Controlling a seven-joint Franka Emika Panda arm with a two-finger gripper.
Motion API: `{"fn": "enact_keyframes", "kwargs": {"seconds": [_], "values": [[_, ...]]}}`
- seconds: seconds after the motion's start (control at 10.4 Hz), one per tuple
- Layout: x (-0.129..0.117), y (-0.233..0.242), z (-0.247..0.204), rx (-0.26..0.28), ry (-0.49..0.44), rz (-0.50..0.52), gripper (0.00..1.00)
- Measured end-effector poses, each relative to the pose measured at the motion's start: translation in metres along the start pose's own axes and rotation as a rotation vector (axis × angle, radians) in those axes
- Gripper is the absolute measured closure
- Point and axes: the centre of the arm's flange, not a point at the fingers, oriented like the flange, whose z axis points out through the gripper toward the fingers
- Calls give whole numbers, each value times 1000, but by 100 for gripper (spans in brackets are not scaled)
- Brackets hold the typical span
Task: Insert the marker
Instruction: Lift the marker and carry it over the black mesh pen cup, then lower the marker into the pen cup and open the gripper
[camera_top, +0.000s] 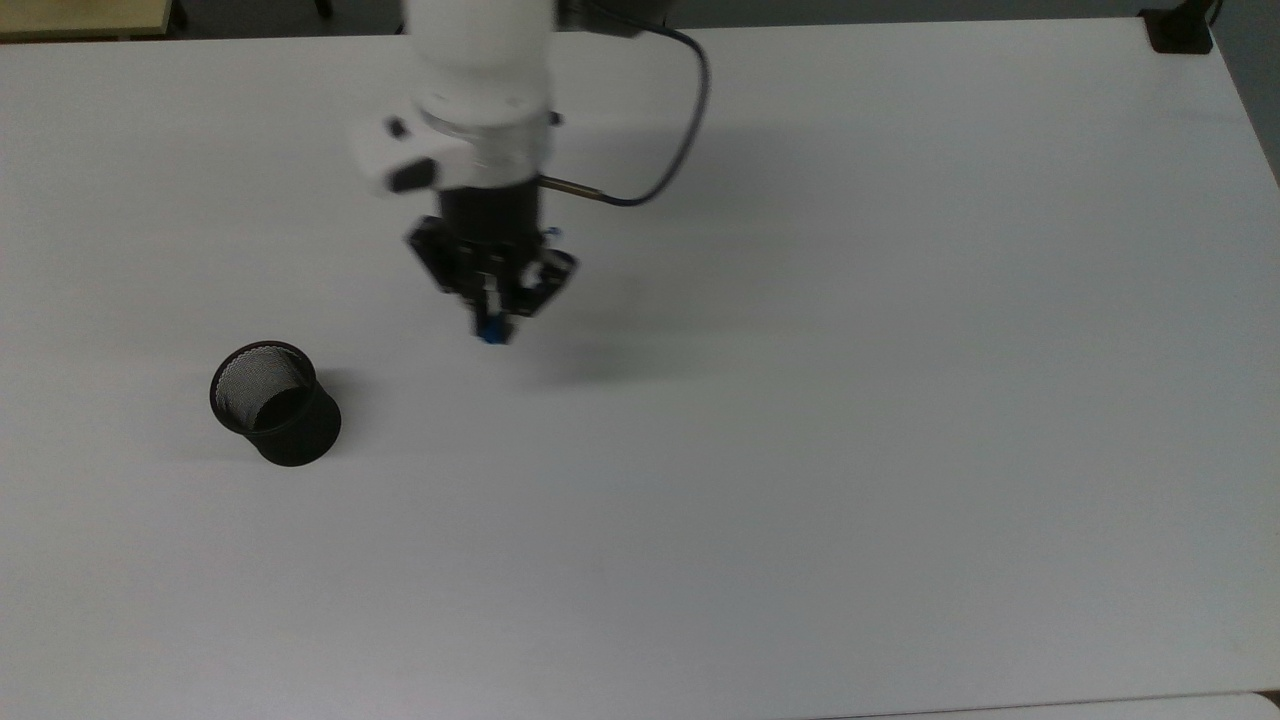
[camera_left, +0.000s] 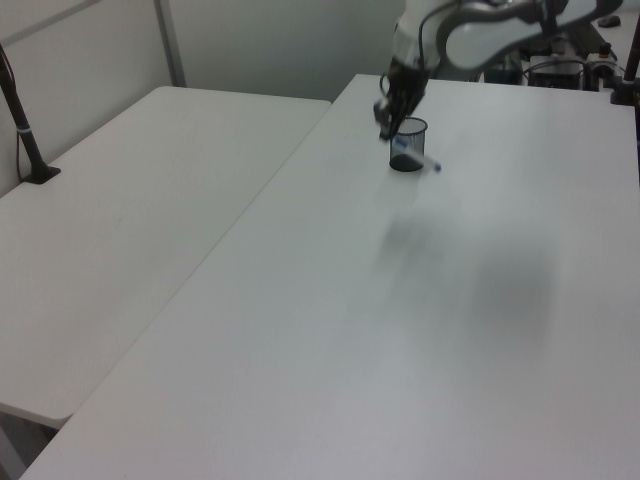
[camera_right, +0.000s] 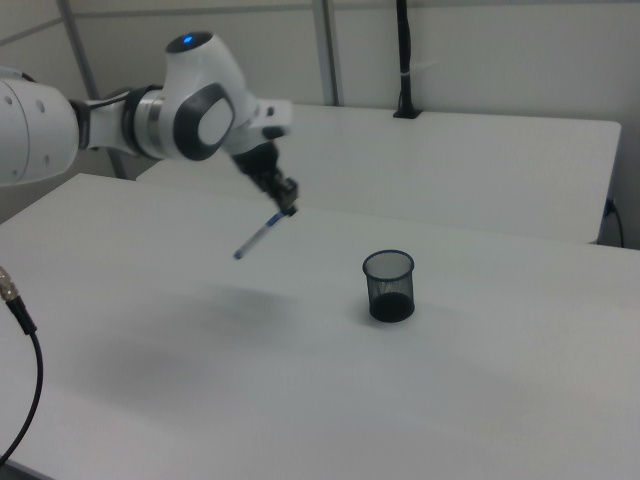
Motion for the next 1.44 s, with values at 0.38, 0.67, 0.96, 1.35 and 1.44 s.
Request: {"fn": "enact_keyframes", "kwargs": {"seconds": [0.38,0.67,0.96,1.35,1.44], "values": [[70,139,-73,-71,295,164,81],[77,170,-58,-77,455,168,81],[67,174,-13,-73,495,141,81],[63,171,27,-88,492,99,80],[62,170,37,-98,495,72,80]]}}
